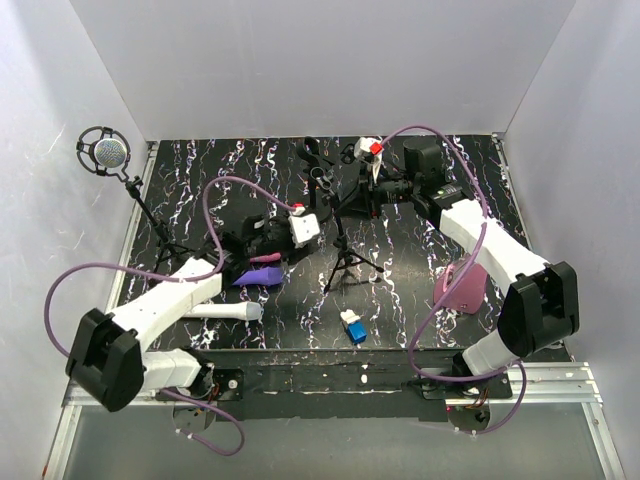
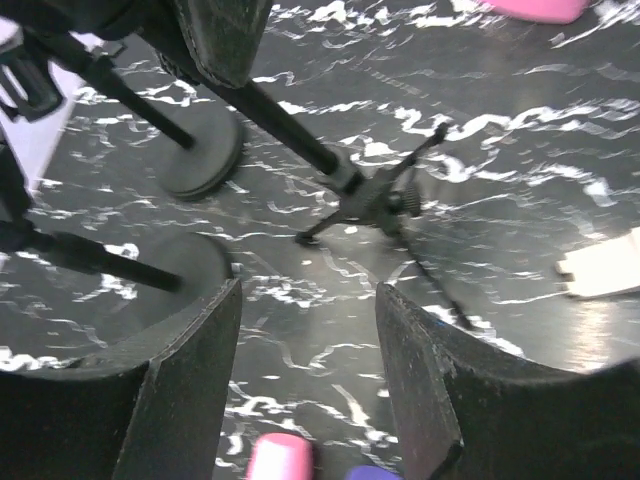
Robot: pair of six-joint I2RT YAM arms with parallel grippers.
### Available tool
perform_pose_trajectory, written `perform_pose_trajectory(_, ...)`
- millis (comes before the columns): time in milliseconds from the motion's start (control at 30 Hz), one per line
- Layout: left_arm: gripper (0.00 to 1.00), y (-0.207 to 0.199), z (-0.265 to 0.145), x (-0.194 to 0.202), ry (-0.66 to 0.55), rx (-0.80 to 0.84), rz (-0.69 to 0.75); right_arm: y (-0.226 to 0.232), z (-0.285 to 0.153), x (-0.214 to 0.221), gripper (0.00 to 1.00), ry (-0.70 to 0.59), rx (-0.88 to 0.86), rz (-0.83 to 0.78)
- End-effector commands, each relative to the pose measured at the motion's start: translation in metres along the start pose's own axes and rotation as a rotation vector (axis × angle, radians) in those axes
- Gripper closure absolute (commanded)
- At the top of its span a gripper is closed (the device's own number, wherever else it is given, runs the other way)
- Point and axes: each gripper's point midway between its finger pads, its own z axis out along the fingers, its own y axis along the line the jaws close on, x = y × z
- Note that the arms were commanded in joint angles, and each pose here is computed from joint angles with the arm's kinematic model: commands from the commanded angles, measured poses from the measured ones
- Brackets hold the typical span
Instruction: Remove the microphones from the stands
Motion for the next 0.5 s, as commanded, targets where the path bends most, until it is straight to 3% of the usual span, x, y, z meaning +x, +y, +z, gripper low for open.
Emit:
perform_pose_trajectory(0, 0.46, 0.036, 0.019, -0.006, -0.014, -0.102, 0.331, -0.002, 0.001, -0.012, 0.99, -0.014, 0.008, 0.015)
perform_pose_trajectory(133, 0.46, 0.025, 0.032, -0.005, -0.031, -0.036, 0.369, -0.003, 0.001, -0.011, 0.99, -0.013, 0.012, 0.017)
perform_pose_trajectory(267, 0.47, 0.016, 0.038, -0.005, -0.041, -0.02, 0.319, -0.004, 0.0, -0.01, 0.99, -0.019, 0.033, 0.027)
perform_pose_trajectory(467, 0.48, 0.005, 0.035, -0.014, -0.062, -0.043, 0.192, -0.023, -0.01, -0.024, 0.99, -0.072, 0.242, 0.012)
